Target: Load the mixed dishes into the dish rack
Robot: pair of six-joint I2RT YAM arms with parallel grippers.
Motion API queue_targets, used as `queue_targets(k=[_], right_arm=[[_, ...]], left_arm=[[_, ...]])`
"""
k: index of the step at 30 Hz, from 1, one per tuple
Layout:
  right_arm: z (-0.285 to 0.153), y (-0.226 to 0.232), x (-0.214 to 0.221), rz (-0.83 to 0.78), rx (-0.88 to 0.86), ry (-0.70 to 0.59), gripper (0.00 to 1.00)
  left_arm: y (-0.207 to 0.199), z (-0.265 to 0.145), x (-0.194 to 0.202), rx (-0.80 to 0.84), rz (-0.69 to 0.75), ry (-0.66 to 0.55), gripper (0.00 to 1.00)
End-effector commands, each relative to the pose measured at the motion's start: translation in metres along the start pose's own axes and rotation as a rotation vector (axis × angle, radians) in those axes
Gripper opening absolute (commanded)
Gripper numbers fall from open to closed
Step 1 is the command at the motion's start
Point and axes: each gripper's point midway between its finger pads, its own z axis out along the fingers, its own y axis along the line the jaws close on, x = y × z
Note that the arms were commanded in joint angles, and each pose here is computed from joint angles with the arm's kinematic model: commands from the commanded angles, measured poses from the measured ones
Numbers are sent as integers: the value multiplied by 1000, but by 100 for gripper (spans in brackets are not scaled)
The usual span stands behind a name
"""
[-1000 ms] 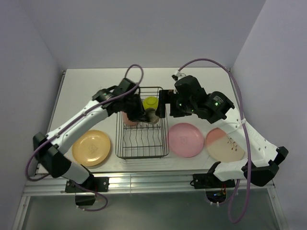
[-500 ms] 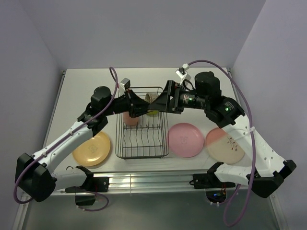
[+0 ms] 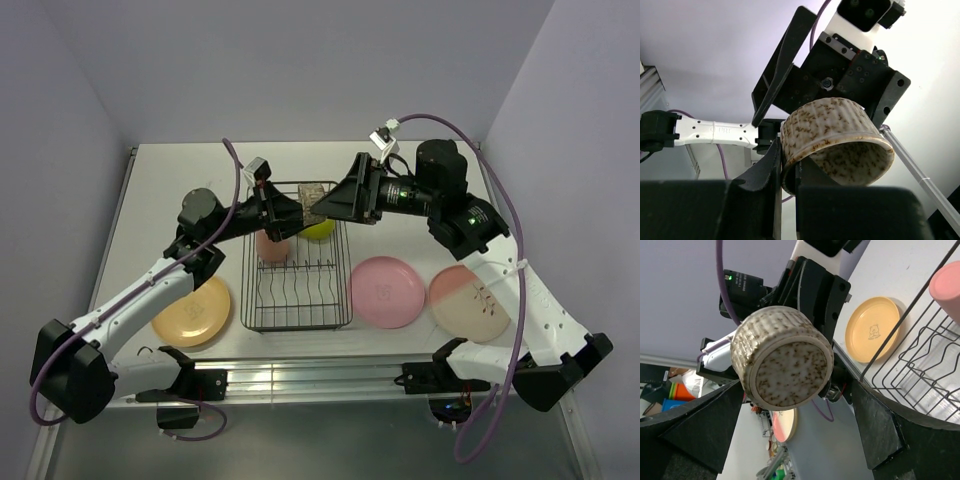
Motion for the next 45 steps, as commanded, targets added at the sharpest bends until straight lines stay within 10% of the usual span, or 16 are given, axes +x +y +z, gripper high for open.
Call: queue_targets(k=[1,28,34,39,42,43,45], right_arm=[[1,6,-6,-84,-54,-9,95],[16,35,-7,-173,-337,53,82],[17,37,-8,-163,-363,62,66],[17,41,-7,-168,-400,75,14],[18,40,-8,-166,-391,71,0],[18,39,-8,-164,-389,73,0],[20,37,-11,-157,-374,59,0]], left_arm=[[-24,-10,19,90,37,55,0],[-26,-10,16,168,-76,69,0],[-27,-10,17,180,-86,76,0],[-28,-11,17,200,-92,80,0],[-26,-12,16,207,-113,80,47],[-28,-14,18,218,-106,80,89],[-25,-17,19,209,-99,70,99]])
